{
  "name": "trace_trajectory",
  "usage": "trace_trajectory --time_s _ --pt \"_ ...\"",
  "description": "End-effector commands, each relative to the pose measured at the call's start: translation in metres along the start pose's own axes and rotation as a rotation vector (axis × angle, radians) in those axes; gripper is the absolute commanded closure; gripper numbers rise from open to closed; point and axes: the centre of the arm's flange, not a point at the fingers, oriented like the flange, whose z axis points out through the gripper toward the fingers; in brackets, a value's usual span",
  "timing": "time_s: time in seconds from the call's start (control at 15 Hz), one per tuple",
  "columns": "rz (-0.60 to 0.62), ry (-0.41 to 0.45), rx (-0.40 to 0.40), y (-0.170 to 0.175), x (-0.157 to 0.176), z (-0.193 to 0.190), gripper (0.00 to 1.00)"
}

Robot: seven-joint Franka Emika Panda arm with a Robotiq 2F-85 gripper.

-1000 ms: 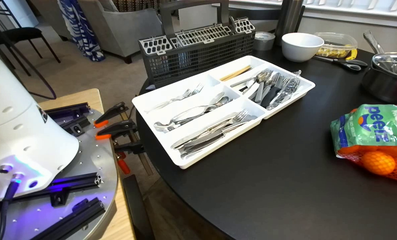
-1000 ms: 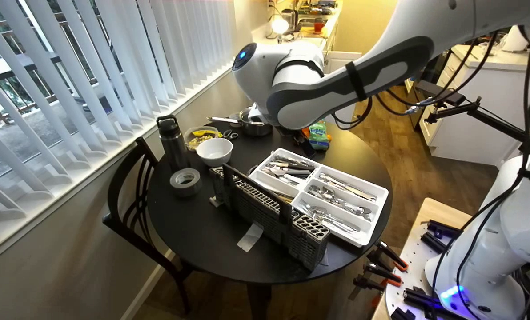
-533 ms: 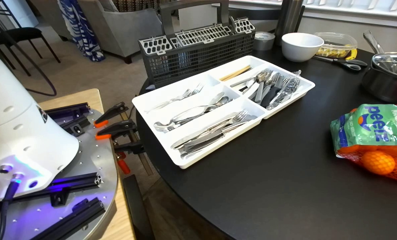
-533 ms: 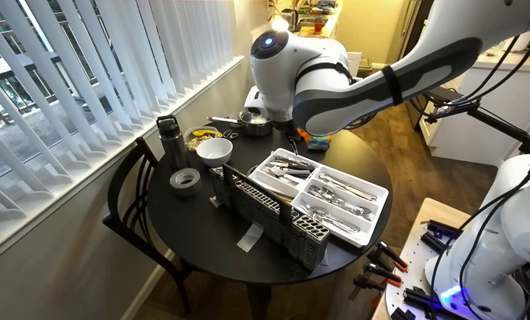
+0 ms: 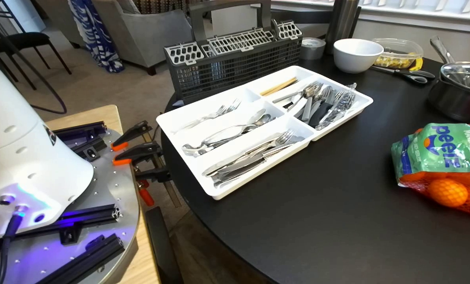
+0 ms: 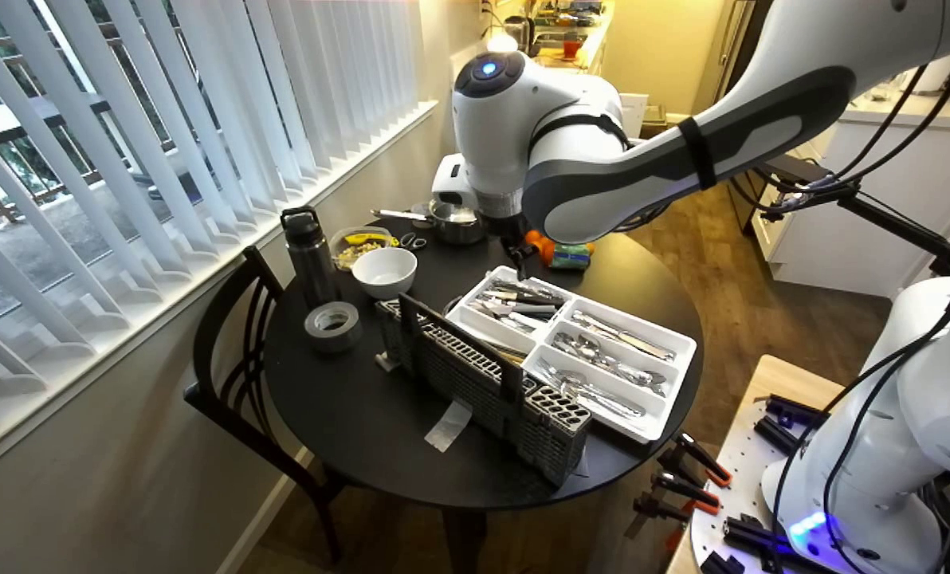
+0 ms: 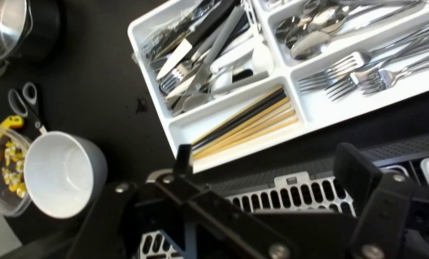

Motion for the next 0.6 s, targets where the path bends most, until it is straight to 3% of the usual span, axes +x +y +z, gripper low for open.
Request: trace_trajectory --time_s 0.0,0.27,0.53 --pt "-0.108 0.168 0.001 0.009 0.001 0.007 0.0" --pt "-0.198 0.293 0.048 0.019 0.005 0.024 0.0" --pt "-0.215 0.216 0.07 0.018 0.003 0.054 0.0"
